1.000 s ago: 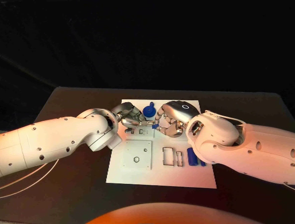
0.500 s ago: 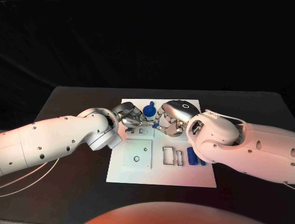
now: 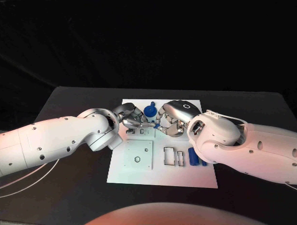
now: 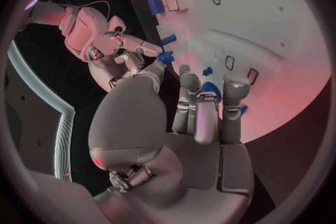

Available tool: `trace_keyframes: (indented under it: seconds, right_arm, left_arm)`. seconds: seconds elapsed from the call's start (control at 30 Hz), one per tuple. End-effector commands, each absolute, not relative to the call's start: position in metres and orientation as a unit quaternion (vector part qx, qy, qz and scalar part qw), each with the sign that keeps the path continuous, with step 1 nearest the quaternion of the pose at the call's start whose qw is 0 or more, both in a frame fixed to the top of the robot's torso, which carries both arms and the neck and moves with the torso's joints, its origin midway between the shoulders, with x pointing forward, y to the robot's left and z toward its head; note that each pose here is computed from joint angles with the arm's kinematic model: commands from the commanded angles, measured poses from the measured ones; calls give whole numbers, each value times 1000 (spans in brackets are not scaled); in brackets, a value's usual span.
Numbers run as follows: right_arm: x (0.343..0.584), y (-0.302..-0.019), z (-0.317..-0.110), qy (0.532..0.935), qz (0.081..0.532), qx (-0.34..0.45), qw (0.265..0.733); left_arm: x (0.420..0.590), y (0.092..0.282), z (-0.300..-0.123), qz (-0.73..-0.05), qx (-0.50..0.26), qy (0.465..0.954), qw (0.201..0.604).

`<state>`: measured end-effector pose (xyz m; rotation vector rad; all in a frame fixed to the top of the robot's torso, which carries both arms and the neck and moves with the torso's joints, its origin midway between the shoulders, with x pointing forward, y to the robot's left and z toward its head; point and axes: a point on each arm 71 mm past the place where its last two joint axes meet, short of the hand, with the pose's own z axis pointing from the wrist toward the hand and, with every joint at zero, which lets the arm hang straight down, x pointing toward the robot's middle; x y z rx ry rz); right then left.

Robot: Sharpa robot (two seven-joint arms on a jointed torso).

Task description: Assemble the parts on the task board

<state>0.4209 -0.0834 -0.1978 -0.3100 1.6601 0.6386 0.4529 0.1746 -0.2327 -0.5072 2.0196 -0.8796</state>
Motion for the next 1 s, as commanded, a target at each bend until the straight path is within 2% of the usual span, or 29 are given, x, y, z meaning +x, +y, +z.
trace_keyframes:
  seconds: [0.03,1.0]
  right_arm:
    - [420,-82,-196,714,278,-140,627]
    - [415,-79,-192,703,290,-145,633]
  left_arm:
    - [452,172,-233,-354,-196,813,420]
    - [453,172,-234,-347,-188,817,421]
